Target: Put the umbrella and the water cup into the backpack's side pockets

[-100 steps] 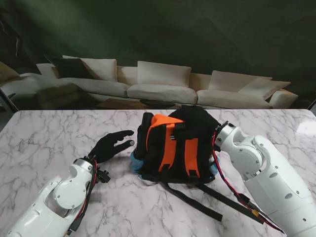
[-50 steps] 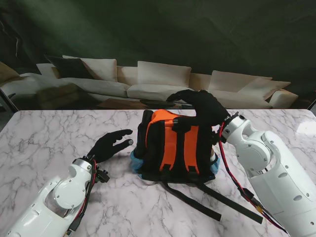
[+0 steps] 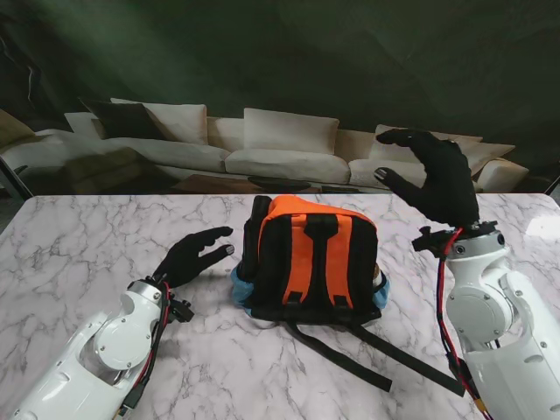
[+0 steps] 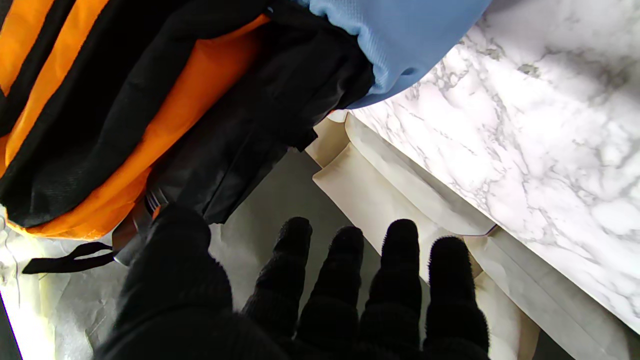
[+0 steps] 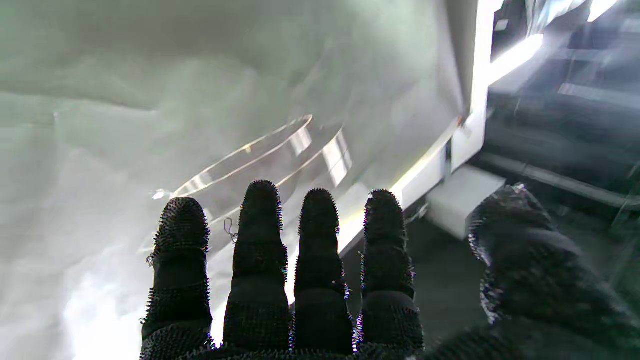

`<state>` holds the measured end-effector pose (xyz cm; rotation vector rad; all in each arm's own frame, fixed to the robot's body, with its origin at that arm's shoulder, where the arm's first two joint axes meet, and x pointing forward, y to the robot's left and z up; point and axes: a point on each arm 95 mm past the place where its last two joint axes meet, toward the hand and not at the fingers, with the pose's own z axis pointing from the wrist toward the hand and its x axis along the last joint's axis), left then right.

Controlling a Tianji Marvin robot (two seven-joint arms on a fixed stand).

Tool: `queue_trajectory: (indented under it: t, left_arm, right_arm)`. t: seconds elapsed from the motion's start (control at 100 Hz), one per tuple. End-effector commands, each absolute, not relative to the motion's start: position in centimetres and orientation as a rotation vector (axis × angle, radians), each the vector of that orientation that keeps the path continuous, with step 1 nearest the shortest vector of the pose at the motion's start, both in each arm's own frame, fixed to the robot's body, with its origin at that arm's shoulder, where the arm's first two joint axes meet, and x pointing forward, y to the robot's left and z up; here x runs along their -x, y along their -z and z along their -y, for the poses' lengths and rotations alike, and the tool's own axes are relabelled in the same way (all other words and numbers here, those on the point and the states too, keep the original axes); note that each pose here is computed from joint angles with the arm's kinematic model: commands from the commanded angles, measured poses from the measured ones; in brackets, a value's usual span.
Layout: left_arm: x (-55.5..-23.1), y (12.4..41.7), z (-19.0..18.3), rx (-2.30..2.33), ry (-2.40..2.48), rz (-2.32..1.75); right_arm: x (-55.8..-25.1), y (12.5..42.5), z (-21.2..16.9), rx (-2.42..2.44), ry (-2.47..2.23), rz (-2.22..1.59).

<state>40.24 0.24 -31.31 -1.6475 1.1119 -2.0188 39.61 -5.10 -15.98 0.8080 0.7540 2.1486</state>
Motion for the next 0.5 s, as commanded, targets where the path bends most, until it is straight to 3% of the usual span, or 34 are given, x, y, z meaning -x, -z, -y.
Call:
queue_trajectory:
  t: [0.0,0.49]
  left_arm:
    - [-40.3,31.5,-0.2,1.654,2.020,-1.113]
    - [-40.7,32.1,-0.8,1.671,2.044,-1.068]
  right_arm:
    - [-39.2,18.3,5.7,-0.898,-2.110,-0.772]
    - [-37.0,29.0,7.2,-1.268,-1.884,-0.680]
